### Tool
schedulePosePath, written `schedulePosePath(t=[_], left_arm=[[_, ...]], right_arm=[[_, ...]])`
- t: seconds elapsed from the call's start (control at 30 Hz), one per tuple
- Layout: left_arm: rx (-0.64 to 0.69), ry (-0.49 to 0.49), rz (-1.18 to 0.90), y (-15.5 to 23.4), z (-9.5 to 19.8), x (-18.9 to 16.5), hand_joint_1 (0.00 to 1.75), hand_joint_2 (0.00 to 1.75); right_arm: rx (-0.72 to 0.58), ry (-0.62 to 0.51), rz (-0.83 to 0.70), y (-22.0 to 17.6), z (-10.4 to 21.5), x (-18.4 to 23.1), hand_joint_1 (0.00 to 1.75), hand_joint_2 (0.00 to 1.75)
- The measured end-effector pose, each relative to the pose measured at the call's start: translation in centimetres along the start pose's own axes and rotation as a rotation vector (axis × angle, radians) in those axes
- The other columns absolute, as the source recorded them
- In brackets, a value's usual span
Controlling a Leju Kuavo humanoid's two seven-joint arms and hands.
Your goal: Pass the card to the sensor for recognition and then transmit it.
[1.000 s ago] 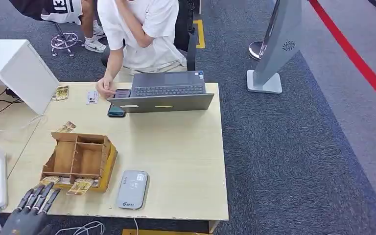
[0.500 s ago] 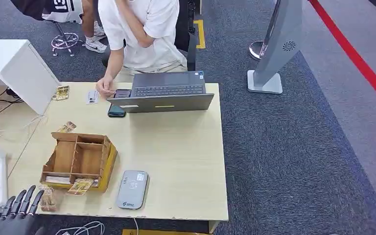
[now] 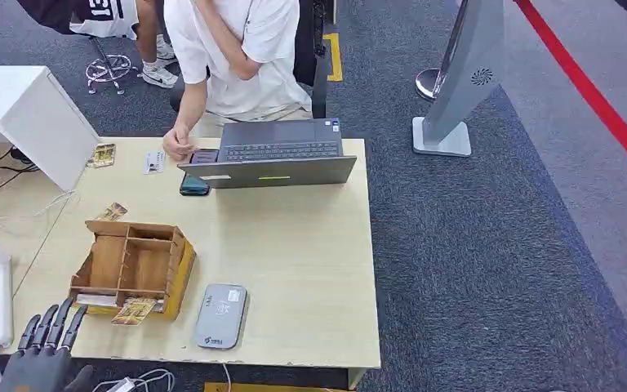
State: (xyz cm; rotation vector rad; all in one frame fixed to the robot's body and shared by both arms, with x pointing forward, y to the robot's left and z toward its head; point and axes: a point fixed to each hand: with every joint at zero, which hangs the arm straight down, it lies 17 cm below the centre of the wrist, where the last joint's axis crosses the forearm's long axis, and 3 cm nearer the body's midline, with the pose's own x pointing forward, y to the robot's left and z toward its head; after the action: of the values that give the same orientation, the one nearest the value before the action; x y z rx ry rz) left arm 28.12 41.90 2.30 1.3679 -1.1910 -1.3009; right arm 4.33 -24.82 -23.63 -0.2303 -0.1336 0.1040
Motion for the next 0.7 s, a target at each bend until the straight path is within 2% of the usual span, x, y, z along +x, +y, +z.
schedulePosePath(t=[0.5, 0.7], left_arm=[[0.022, 0.002, 0.009, 0.7, -0.2, 0.4, 0.0, 1.75], [0.075, 0.001, 0.035, 2.3, -1.5, 1.4, 0.0, 1.75]], right_arm=[[0.003, -0.002, 0.005, 0.1, 0.0, 0.0, 0.0, 1.75], [0.002, -0.018, 0.023, 0.1, 0.0, 0.2, 0.0, 1.75]])
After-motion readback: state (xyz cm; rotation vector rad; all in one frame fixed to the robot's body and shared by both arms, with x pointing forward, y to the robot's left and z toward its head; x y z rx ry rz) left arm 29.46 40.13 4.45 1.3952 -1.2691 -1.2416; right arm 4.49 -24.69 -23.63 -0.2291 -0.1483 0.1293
